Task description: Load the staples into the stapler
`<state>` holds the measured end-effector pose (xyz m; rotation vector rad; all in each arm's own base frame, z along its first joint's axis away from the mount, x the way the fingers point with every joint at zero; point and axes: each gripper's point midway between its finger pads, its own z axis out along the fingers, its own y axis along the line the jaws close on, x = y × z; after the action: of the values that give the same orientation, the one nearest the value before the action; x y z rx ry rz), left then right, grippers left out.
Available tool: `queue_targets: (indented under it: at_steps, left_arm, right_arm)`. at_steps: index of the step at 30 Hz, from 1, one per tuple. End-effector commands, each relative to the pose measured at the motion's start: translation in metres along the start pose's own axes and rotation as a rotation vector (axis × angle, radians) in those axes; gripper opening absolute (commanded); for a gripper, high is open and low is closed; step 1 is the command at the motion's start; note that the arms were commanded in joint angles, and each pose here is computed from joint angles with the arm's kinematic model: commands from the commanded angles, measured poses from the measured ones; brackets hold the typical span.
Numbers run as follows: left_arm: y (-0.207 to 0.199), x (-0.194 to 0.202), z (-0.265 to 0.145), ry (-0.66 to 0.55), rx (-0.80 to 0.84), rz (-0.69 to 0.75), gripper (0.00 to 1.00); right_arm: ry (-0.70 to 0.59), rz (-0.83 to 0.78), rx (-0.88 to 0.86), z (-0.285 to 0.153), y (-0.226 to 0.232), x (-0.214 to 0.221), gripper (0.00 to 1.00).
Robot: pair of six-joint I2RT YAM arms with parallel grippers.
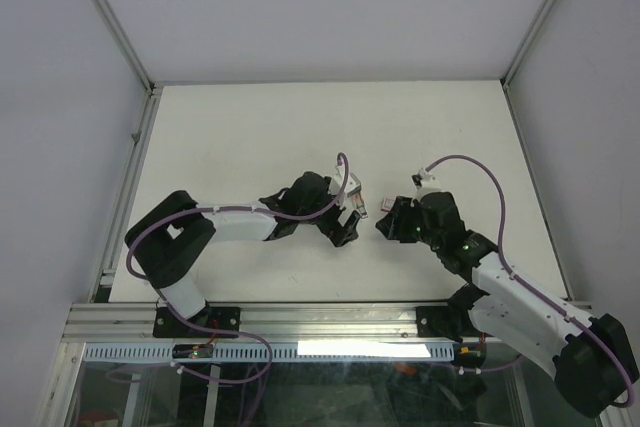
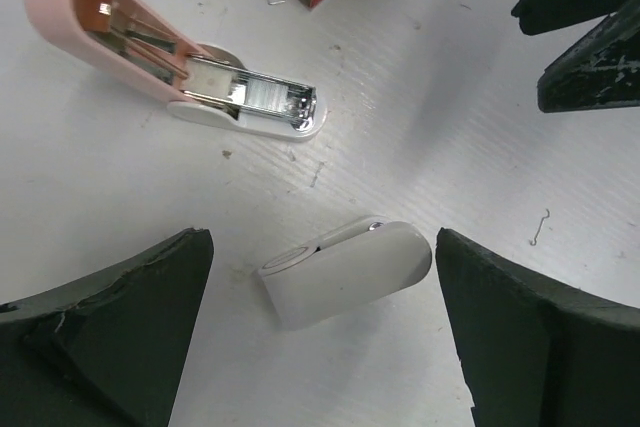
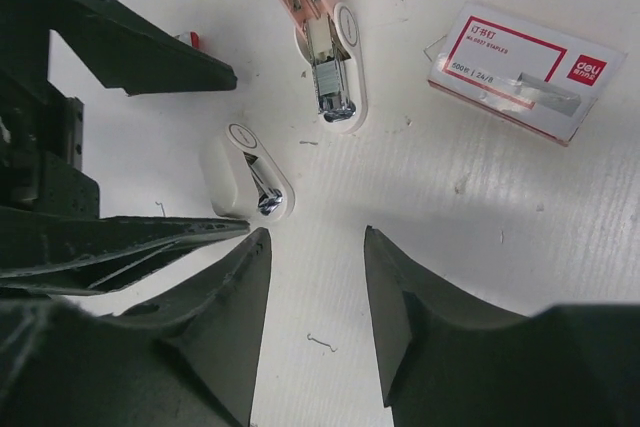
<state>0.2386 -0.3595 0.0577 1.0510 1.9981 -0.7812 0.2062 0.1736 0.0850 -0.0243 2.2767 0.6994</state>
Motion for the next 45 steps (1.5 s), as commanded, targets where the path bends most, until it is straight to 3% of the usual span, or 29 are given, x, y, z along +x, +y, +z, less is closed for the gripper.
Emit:
queue_targets:
  at_steps: [1, 16, 28, 33, 38, 45]
  left_arm:
    - [-0.022, -0.023, 0.008, -0.057, 0.133, -0.027, 0.97]
    - [-0.051, 0.034, -0.013, 0.038, 0.167, -0.115, 0.94]
    - [-0.023, 0.033, -0.009, -0.011, -0.213, 0.036, 0.91]
    - [-0.034, 0.041, -0.006, 0.011, -0.172, 0.076, 0.64]
    - [-0.048, 0.046, -0.006, 0.026, -0.114, 0.100, 0.42]
    - [-0.053, 0.035, -0.009, -0.012, -0.114, 0.095, 0.07]
  right_arm:
    - [-0.054, -0.001, -0.053, -0.004, 0.014, -0.019, 0.45]
    - [-0.054, 0.011, -0.054, -0.003, 0.009, -0.019, 0.47]
    - [-0.049, 0.020, -0.057, 0.001, 0.009, -0.020, 0.47]
    - [-0.041, 0.028, -0.064, 0.001, 0.010, -0.019, 0.52]
    - [-0.020, 0.048, -0.094, -0.001, 0.016, -0.018, 0.64]
    - [0.021, 0.093, -0.160, -0.006, 0.030, -0.014, 0.70]
